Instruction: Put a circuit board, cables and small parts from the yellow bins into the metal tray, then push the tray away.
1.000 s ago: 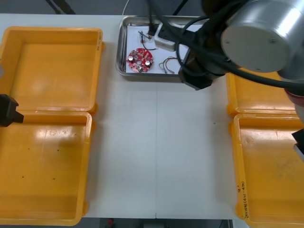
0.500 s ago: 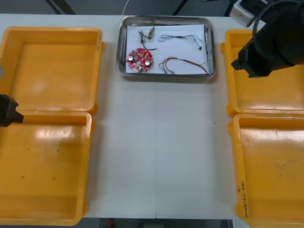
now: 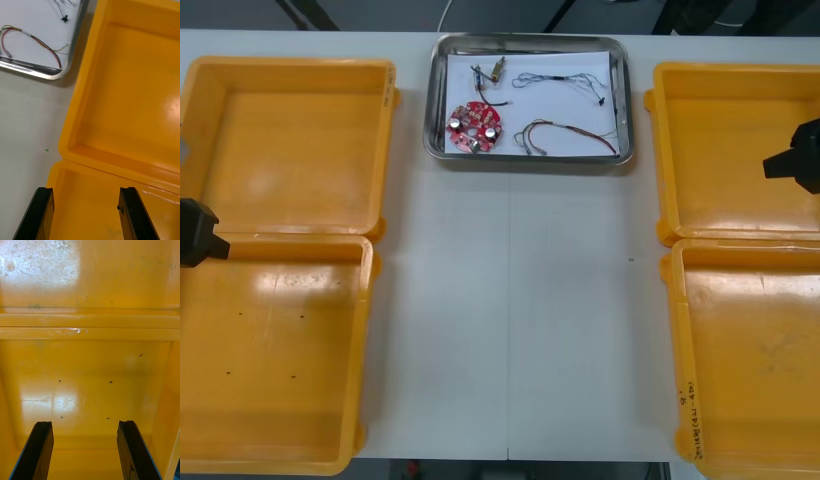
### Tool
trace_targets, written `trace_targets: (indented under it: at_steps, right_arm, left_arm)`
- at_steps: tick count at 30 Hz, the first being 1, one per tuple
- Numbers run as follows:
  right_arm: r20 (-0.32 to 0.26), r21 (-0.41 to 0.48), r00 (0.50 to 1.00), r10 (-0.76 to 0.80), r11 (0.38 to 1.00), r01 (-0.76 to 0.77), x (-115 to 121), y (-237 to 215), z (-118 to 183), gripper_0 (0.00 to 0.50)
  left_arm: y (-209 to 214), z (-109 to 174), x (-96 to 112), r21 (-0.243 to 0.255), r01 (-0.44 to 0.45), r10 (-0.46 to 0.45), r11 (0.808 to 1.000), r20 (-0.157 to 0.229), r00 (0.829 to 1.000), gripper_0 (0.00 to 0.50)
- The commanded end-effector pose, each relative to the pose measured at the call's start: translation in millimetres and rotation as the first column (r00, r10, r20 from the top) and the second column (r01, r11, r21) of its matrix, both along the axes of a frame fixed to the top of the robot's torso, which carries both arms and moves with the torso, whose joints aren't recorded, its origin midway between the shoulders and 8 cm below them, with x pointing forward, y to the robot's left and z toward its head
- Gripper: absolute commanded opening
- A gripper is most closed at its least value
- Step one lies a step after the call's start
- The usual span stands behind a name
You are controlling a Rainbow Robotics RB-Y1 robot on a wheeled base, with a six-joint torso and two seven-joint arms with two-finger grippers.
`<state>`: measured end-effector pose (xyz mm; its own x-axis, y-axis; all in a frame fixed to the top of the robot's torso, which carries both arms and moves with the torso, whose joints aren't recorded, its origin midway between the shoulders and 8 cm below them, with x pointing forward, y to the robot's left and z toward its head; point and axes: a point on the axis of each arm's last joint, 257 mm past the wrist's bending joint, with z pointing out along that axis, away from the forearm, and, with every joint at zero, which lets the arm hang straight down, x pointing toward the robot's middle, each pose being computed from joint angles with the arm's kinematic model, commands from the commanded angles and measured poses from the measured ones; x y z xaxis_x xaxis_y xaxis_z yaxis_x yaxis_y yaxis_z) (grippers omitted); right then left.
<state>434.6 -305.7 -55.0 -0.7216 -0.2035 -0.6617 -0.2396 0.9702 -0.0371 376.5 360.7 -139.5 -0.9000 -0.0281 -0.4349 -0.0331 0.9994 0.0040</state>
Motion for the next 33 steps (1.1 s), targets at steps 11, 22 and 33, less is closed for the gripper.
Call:
trace_targets:
  at_steps: [11, 22, 33]
  right_arm:
    - [-0.023, -0.045, 0.954, -0.298, 0.954, 0.296, -45, -107, -16, 0.5]
    - [-0.122, -0.039, 0.922, -0.368, 0.93, 0.366, -62, -129, -49, 0.5]
    - [-0.225, 0.014, 0.901, -0.37, 0.924, 0.383, -65, -133, -73, 0.5]
  left_arm:
    - [14, 14, -4, 0.059, 0.014, -0.015, 0.998, 0.02, 1.0, 0.5]
    - [14, 14, -4, 0.059, 0.014, -0.015, 0.998, 0.02, 1.0, 0.5]
    - [14, 14, -4, 0.059, 0.014, -0.015, 0.998, 0.02, 1.0, 0.5]
